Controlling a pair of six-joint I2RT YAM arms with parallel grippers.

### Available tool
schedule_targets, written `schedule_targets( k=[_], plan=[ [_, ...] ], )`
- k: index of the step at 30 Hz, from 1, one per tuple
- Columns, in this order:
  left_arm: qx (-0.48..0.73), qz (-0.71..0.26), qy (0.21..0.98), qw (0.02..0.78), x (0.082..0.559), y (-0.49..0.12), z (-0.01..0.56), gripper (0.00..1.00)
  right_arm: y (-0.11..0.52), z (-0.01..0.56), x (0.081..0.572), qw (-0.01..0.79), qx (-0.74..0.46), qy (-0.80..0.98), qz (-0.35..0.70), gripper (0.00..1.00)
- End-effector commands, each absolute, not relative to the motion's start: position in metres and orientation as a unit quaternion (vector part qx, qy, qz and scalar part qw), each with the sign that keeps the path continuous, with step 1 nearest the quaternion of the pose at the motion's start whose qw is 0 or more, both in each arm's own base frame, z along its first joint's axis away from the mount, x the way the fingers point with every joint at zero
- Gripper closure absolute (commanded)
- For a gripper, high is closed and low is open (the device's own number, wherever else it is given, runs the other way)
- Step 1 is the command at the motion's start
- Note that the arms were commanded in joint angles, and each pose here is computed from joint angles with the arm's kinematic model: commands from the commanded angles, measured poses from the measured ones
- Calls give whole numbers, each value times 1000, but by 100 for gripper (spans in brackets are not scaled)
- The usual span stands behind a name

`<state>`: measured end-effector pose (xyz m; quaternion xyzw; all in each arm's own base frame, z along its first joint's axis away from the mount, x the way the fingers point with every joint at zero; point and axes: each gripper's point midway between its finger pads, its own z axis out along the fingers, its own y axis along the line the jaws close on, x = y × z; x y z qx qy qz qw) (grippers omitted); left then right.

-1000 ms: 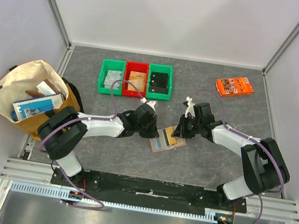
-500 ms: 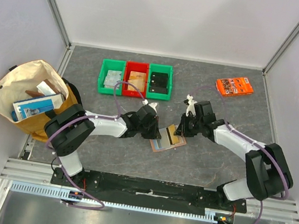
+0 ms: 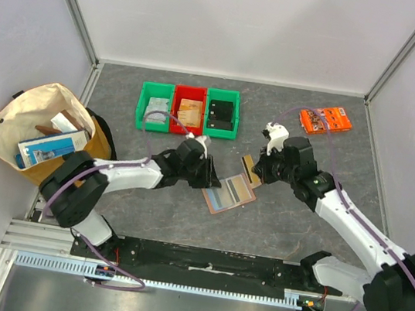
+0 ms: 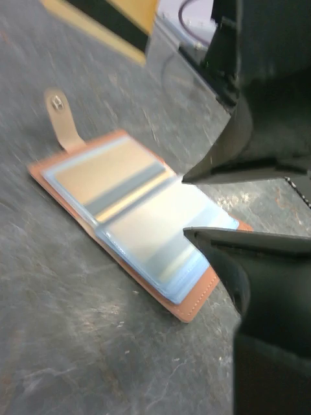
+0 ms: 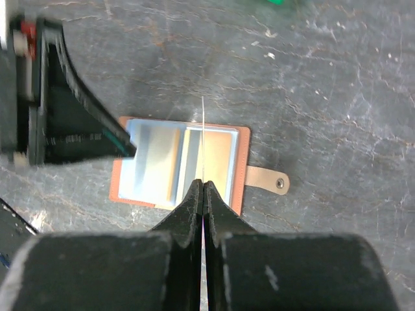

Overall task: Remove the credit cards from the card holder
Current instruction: Remove the credit card from the card holder, then place the credit card in the storage box.

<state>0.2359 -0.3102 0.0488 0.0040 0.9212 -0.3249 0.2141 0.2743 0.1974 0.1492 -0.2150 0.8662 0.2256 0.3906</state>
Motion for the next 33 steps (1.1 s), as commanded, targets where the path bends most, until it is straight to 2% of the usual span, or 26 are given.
schedule_targets(
  k=[1,2,4,7,14,20,33],
  plan=[
    [-35,-411,878,241,255,-303,122,53,201,181,272,453,-287,827,169,100],
    [-46,-424,871,245,259,-298,134,41,205,185,271,464,-302,817,158,100],
    [-61,-449,853,258,263,-290,160,27,209,193,268,486,-317,802,143,100],
    [-80,-478,835,261,262,-282,190,18,217,206,264,520,-337,774,130,100],
    [-179,-475,832,222,262,-264,213,18,236,226,256,586,-375,712,98,100],
    [-188,-500,820,205,258,-269,227,18,262,233,244,633,-407,658,37,100],
    [-182,-492,831,185,254,-272,225,24,293,227,229,659,-446,604,-54,100]
  ],
)
